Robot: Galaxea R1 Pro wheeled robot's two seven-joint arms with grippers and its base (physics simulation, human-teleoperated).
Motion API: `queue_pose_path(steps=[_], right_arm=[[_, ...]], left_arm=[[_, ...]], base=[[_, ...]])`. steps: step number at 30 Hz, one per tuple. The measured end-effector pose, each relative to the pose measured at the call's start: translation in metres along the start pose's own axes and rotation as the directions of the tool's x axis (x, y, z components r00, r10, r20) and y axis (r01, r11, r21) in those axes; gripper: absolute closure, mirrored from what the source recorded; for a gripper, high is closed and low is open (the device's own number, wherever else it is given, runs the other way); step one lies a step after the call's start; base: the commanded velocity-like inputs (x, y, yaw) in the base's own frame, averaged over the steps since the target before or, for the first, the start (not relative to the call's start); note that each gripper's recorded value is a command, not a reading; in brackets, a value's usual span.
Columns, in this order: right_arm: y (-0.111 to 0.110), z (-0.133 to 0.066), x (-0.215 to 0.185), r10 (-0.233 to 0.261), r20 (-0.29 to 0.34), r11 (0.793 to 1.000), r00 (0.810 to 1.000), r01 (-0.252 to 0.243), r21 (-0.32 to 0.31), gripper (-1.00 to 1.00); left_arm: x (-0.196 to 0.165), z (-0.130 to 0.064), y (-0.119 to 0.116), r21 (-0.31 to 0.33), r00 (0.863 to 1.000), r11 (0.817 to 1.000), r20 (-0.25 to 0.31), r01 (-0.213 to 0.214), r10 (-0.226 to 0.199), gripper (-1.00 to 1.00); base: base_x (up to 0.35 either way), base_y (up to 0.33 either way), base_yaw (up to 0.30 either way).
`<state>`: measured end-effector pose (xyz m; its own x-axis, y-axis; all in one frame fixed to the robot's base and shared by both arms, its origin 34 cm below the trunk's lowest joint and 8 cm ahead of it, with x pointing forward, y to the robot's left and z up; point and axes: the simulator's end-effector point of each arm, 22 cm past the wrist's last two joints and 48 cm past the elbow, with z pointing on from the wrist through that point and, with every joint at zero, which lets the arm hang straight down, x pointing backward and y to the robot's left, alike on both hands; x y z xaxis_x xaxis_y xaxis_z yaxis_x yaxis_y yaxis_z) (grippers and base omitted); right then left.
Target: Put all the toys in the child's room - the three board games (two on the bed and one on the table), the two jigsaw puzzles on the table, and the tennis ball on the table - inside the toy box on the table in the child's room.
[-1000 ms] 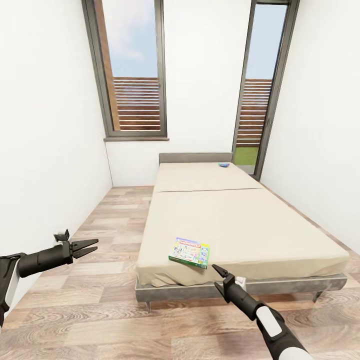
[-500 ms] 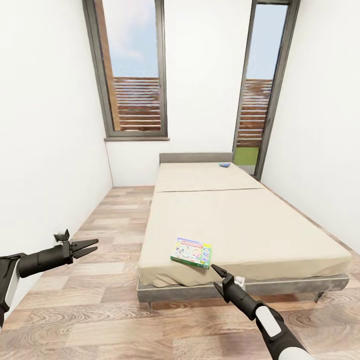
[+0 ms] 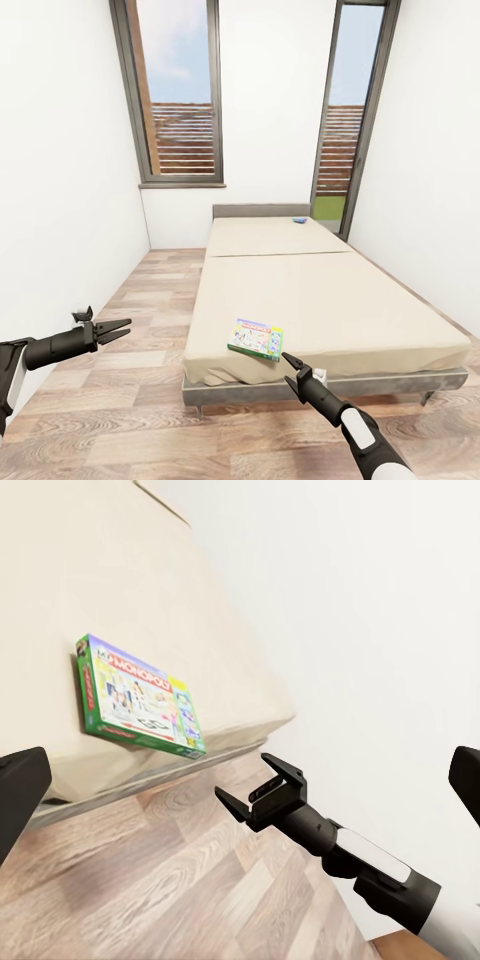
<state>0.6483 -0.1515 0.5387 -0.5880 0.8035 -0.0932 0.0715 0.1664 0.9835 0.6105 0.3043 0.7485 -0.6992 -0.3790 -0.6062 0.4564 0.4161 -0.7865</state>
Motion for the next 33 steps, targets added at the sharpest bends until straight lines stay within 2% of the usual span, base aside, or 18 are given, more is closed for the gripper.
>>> queue_pose_path(steps=[20,33], right_arm=[[-0.0003,0.0,-0.0001,0.0,0.0,1.0,1.0,0.0,0.001,-1.0],[-0.0002,0.0,0.0,0.0,0.0,1.0,1.0,0.0,0.001,-1.0]], left_arm=[[-0.0001,-0.0002,0.0001,-0.001,1.0,1.0,0.0,0.0,0.0,-1.0],[0.0001,0.0003,-0.0001,0.001,1.0,1.0,0.0,0.0,0.0,-1.0]], base=[[0.01,0.0,0.0],[0.134,0.049,0.0]])
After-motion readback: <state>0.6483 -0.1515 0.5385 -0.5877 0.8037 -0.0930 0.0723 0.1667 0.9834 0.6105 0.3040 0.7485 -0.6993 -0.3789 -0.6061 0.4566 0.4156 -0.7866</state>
